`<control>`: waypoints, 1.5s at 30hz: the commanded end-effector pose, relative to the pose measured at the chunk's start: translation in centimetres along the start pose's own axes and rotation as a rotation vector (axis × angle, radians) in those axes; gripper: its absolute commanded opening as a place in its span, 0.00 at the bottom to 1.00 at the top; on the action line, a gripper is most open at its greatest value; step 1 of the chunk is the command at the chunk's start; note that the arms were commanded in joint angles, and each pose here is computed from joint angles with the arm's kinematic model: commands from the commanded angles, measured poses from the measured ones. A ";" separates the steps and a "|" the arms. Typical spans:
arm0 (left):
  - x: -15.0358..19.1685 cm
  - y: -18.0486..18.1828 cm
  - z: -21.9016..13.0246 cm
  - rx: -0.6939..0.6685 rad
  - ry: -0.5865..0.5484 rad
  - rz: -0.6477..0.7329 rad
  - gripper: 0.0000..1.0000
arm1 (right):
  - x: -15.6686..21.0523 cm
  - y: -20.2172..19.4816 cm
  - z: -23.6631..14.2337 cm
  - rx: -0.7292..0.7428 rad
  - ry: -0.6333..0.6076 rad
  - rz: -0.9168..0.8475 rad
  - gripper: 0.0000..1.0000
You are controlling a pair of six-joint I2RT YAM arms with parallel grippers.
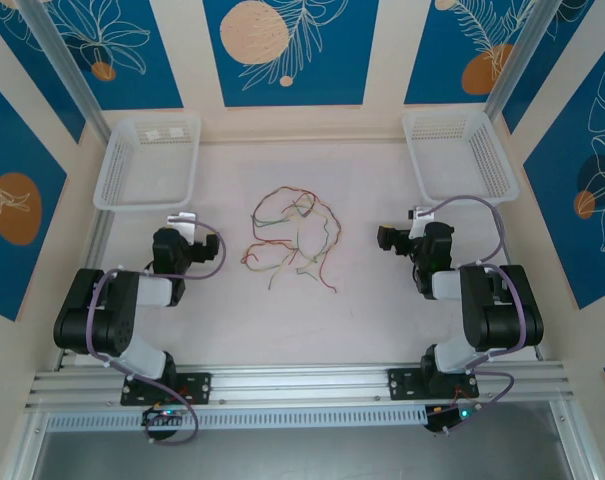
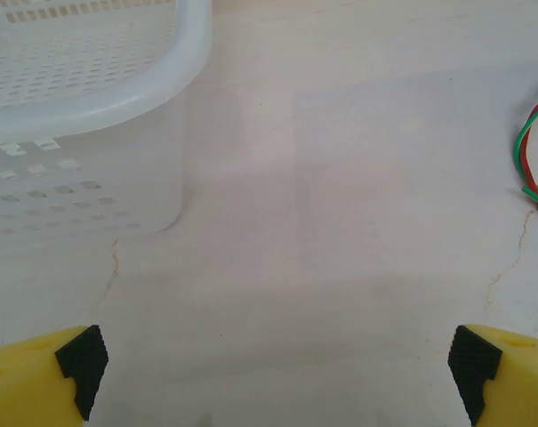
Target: Untangle the cables
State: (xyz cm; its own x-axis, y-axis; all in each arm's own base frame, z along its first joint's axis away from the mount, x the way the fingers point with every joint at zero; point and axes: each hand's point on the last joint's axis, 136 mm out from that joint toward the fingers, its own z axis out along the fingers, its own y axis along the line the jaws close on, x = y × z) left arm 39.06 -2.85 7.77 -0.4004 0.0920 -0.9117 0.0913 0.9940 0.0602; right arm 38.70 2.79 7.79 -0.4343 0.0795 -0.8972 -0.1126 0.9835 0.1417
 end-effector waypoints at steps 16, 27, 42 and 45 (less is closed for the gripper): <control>-1.1 0.3 0.2 0.009 -0.020 0.002 1.00 | -1.8 0.5 0.2 -0.046 -0.047 -0.014 0.99; -1.3 0.3 0.0 0.009 -0.030 0.005 1.00 | -2.5 0.4 0.0 -0.030 -0.061 -0.009 0.99; -4.6 -9.2 -7.4 0.337 0.620 -0.394 0.64 | -8.6 16.6 -4.2 -0.294 0.257 -0.008 0.79; -3.3 -10.8 -8.1 0.358 0.710 -0.348 0.67 | -8.7 18.4 -3.3 -0.249 0.241 -0.059 0.79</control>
State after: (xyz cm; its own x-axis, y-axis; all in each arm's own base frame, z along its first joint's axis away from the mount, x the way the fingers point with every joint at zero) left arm 37.50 -11.65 17.04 -0.7674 -0.1263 -0.6286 0.1403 0.9236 -0.3567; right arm 37.84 20.68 21.83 -0.5642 0.0308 -0.8251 -0.4226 0.8477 0.3207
